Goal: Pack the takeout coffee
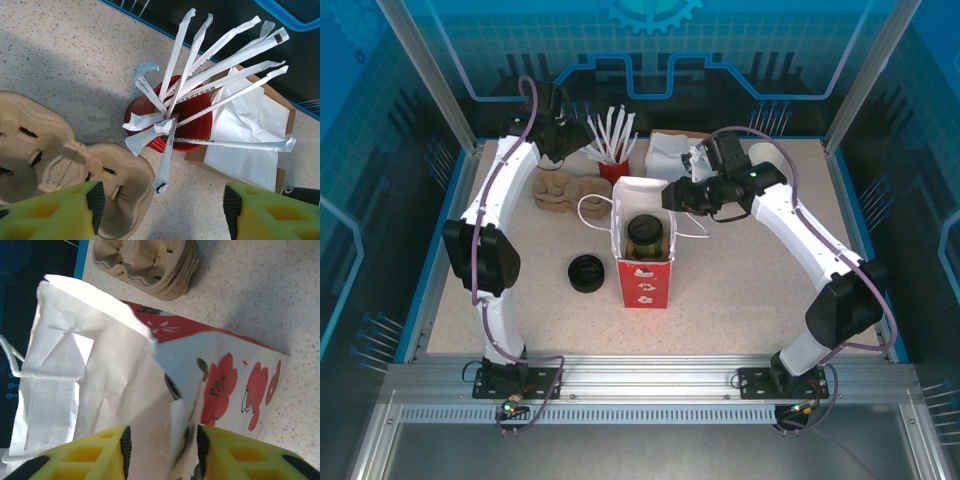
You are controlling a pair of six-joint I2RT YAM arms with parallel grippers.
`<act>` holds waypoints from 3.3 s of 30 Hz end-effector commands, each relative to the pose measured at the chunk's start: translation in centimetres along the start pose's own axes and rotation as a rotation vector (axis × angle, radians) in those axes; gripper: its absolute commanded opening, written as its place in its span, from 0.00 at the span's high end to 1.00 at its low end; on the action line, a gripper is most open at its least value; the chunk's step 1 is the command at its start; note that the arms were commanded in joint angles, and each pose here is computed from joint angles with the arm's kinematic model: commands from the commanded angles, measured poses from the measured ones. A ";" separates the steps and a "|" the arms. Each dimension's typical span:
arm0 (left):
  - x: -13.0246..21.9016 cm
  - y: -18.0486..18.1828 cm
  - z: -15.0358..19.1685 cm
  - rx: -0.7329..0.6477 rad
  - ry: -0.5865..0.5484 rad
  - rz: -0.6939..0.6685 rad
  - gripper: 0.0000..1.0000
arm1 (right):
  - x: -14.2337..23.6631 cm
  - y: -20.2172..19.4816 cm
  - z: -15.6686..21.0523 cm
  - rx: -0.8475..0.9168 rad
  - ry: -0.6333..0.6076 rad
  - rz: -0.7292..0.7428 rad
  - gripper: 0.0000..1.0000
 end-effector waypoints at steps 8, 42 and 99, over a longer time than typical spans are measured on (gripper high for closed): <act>-1.8 -0.7 1.3 -0.028 0.068 0.030 0.45 | 3.3 2.7 -2.1 0.115 -0.080 -0.002 0.50; -5.8 -1.4 2.7 -0.090 0.112 -0.048 0.66 | 8.3 1.3 -3.4 0.098 -0.231 0.018 0.48; 21.7 -5.4 3.6 -0.462 -0.088 0.126 0.88 | 8.6 0.3 -8.7 0.135 -0.313 0.010 0.48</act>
Point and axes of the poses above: each hand's point on the last joint's axis, 136 mm out from that joint toward the fingers, its own x axis back along the fingers, its own y axis along the line the jaws close on, z = x × y, the point moved 6 cm from there along x, back along the fingers, and after that the axes turned 4 degrees about -x, right-handed, at the moved point
